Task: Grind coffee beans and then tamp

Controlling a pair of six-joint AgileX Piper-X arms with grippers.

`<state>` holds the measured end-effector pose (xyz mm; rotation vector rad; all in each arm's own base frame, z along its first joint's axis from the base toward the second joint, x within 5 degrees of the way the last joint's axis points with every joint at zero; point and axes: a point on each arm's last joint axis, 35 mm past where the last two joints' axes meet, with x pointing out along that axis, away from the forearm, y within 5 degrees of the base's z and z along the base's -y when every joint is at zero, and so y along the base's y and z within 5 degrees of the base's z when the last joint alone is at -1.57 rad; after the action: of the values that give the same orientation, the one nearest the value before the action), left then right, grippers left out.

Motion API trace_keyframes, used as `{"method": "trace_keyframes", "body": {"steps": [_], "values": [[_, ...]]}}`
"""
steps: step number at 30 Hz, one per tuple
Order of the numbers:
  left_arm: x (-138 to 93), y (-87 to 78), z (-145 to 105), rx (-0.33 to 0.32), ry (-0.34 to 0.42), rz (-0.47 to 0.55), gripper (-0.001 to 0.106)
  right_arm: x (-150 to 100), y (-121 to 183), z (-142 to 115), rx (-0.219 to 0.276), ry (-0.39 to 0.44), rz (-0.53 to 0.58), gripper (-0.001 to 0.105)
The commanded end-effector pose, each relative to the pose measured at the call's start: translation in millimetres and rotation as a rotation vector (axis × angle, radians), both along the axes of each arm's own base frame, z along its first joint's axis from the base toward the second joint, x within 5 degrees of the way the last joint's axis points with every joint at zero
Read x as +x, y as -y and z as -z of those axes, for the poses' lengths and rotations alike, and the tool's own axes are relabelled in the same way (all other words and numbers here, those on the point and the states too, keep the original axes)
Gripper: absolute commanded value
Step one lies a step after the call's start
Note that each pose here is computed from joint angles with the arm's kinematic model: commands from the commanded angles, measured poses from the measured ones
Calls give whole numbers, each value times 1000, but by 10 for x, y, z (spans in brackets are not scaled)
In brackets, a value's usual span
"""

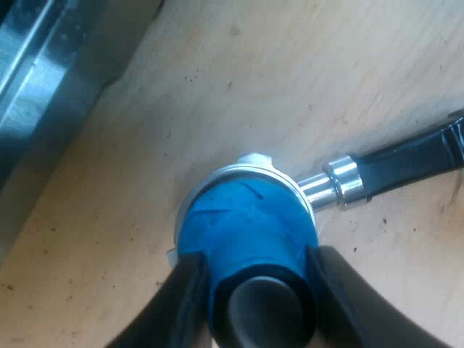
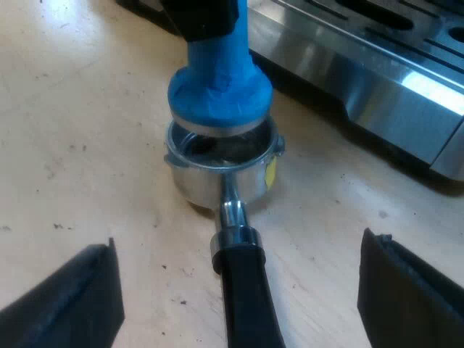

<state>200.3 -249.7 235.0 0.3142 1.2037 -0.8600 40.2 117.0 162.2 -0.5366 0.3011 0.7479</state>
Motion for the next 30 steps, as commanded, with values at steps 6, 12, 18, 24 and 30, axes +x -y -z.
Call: {"method": "trace_keyframes", "body": {"steps": [6,12,18,24,30], "values": [[27,30,60,-2,-10,0,0,1,-3,-20,15,7,6,70],[40,45,122,12,-22,0,0,1,-3,-20,15,7,6,70],[53,63,196,26,-40,2,0,1,-3,-20,15,7,6,70],[60,74,243,36,-52,3,0,1,-3,-20,15,7,6,70],[78,101,378,60,-86,7,0,1,-3,-20,15,7,6,70]]}}
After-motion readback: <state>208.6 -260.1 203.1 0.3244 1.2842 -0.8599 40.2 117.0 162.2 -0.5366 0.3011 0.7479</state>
